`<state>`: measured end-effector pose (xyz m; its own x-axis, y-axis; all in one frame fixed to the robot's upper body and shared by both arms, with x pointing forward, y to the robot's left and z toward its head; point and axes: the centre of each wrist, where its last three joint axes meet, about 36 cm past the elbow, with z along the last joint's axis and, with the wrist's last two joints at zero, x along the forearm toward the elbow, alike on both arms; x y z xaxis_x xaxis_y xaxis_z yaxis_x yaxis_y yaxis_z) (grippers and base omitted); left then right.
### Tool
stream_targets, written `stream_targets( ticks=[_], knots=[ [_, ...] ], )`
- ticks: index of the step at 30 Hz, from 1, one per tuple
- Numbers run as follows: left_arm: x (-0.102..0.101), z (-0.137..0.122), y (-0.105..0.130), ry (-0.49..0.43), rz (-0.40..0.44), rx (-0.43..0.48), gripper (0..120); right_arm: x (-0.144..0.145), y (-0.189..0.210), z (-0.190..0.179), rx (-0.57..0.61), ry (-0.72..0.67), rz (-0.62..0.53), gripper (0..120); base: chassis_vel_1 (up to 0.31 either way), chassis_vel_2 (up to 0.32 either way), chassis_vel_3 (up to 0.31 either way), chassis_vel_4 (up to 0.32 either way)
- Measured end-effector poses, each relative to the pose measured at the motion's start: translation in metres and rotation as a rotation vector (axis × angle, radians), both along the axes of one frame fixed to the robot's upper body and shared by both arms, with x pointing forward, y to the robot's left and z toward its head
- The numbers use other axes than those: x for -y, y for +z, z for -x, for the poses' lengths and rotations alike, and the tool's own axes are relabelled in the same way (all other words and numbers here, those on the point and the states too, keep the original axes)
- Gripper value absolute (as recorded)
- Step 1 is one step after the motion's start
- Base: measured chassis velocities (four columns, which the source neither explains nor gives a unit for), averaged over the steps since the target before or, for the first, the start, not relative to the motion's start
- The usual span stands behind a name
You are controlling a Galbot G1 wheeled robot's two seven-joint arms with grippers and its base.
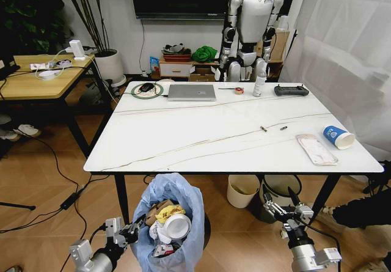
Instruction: Pick up the trash bin and place the trash from the table into it.
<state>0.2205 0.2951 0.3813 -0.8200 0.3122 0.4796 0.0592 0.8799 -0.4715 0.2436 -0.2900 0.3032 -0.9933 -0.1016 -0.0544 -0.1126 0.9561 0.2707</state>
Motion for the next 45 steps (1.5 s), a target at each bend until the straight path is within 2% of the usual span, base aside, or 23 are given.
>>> stream_targets(
  ticks=[45],
  knots=[
    [0.0069,0.0045,0.0009,-0.004,0.003,0.006,0,0.0023,-0.0022,-0.0049,0.015,0.017,-0.015,100,-0.093,-0.093,0.09,0.097]
  ],
)
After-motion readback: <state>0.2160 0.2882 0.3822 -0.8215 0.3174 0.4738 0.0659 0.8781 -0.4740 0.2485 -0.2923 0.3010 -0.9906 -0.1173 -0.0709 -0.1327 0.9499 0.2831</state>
